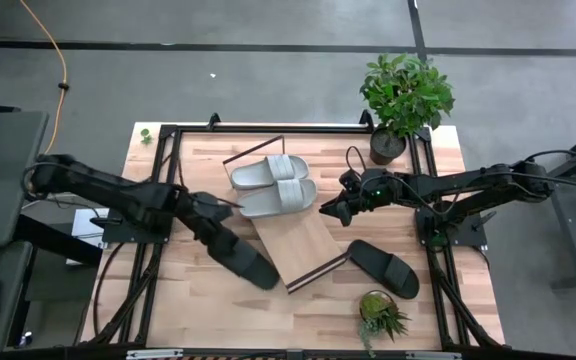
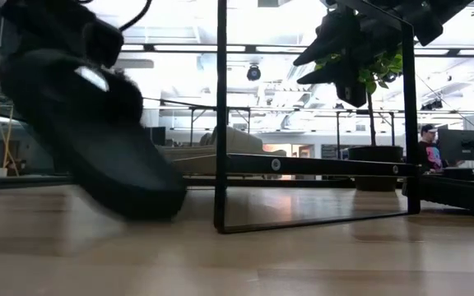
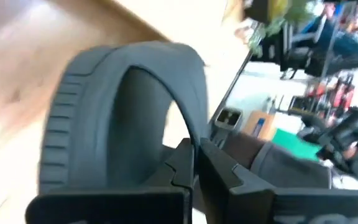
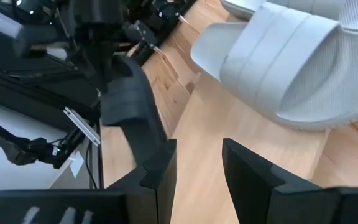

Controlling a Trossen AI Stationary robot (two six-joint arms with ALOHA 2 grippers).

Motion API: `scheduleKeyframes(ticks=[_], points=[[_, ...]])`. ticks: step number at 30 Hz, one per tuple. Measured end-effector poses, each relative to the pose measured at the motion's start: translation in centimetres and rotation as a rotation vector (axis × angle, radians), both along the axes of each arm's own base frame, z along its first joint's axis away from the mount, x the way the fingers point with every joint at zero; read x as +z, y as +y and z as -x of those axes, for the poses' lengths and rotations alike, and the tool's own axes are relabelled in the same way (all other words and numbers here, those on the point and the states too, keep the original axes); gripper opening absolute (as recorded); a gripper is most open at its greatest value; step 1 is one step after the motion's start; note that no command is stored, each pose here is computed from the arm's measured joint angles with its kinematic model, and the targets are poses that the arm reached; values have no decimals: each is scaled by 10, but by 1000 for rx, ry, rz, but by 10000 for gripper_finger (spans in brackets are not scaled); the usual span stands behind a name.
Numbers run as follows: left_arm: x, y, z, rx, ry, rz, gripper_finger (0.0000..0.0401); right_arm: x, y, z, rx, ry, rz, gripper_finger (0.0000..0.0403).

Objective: Pick and place slides into the shelf
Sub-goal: Put the left black slipper on the shelf

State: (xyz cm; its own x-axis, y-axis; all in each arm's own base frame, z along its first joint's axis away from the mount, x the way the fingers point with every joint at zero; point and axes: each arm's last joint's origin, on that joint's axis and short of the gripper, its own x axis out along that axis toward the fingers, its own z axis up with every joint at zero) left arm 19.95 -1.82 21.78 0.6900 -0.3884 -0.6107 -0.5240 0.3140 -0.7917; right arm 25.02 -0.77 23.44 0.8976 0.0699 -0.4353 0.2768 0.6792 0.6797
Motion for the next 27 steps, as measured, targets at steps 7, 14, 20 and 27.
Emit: scheduleKeyframes(ticks=[7,14,20,27], points=[[14,14,20,103,-35,-49,1,0,0,0,-4,1,2,119],[33,22,29,179,-168,-55,0,-1,0,0,-4,6,1,119],[54,22,31,216,-262,-64,0,-1,0,0,-4,11,1,119],[66,25,30,309,-301,-119,0,-1,0,0,-4,7,1,119]])
